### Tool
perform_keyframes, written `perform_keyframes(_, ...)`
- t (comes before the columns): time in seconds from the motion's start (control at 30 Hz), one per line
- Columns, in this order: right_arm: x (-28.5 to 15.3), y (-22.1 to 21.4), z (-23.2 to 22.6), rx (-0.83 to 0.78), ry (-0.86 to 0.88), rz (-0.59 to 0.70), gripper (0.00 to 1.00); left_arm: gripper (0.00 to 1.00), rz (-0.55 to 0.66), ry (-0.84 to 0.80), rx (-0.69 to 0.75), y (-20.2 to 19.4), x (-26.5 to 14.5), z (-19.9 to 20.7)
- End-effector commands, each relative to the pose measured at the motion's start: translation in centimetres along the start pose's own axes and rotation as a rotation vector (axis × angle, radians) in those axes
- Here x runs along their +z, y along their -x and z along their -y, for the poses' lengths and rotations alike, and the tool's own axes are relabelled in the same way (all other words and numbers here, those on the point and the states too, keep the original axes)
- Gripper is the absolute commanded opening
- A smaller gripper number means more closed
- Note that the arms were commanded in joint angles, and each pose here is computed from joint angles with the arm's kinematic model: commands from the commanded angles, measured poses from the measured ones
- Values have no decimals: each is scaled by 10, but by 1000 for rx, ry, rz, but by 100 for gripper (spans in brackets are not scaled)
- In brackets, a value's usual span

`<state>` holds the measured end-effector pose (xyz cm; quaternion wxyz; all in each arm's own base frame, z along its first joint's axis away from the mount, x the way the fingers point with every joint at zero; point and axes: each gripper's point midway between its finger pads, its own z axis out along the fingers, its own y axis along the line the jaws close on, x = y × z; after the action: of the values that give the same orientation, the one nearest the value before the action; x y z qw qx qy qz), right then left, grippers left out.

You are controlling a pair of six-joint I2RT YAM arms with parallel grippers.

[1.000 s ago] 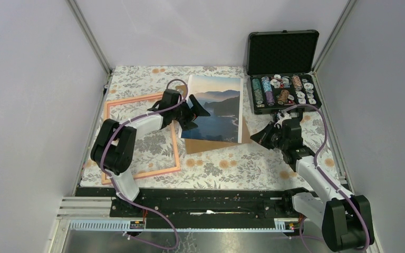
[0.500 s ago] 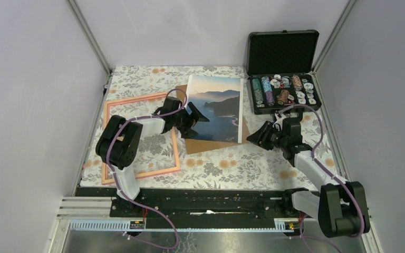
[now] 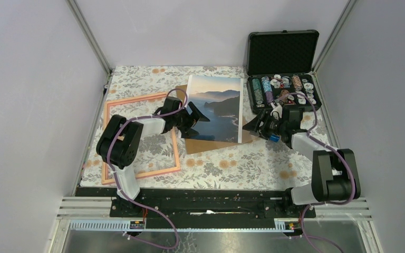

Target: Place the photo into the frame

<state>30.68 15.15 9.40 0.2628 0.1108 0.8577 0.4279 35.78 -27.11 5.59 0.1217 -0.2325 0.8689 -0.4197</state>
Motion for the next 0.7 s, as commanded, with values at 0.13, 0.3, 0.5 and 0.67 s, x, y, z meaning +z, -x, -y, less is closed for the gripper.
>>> perform_keyframes(0.13,10,22,-24,-36,131,0,56,99,-3,64,0,-4,10,-23)
perform_keyframes(0.3,14,18,-15,-7,100,-12,34,99,15,50,47,0,6,-10)
perform_keyframes(0.5,4,24,-20,-83,73,20,10,99,135,22,233,14,-20,36)
perform_keyframes(0.67,-13,25,-24,-163,19,50,0,99,295,61,367,43,-55,66)
